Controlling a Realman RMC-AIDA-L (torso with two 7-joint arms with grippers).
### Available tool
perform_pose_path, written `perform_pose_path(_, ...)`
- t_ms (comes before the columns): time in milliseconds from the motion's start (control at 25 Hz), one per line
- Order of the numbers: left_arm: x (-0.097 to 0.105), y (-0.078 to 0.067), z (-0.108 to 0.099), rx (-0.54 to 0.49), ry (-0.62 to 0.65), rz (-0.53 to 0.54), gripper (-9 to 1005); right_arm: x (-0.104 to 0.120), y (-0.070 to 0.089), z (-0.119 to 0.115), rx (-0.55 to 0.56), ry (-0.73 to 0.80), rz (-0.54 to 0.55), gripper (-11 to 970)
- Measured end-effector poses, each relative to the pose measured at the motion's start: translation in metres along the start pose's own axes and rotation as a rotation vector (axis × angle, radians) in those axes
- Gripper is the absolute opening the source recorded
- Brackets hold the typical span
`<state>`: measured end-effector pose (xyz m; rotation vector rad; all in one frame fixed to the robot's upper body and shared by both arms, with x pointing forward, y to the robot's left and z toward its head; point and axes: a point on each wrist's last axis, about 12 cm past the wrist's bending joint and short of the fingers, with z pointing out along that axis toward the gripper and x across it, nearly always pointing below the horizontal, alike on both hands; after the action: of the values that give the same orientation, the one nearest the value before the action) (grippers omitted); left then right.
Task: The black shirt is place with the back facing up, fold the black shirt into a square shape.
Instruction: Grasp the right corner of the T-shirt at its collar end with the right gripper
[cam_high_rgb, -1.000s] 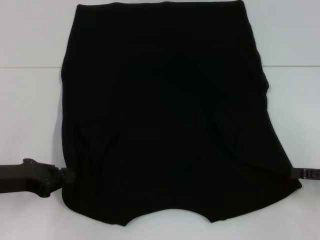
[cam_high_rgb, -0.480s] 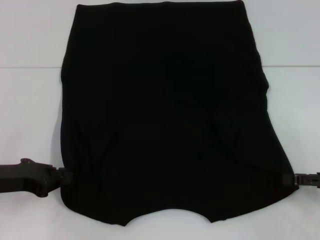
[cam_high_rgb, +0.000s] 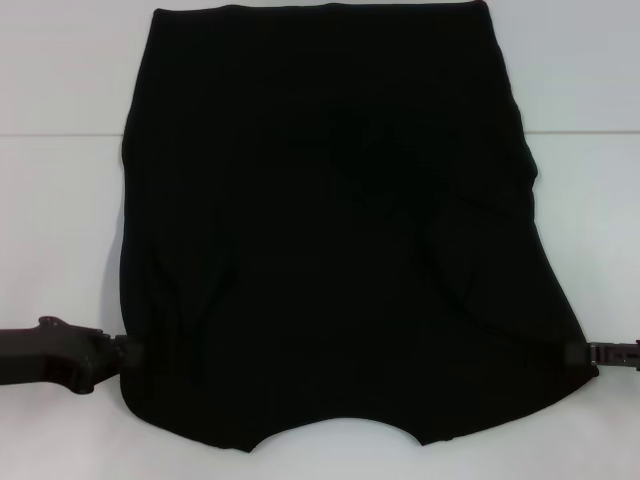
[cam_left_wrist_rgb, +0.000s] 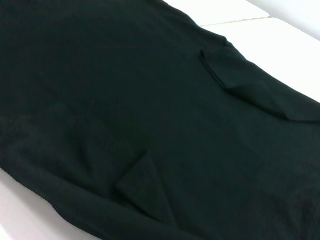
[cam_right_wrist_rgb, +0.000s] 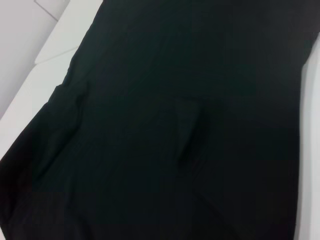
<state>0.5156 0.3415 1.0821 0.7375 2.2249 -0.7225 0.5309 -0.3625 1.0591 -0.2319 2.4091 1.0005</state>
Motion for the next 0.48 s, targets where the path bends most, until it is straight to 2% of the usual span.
perform_pose_path(480,-0.0016,0.0004,0.0005,-0.002,-0.003,0.003,85,-0.0032,0.0014,0.0015,-0.001,0.010,-0.003,759)
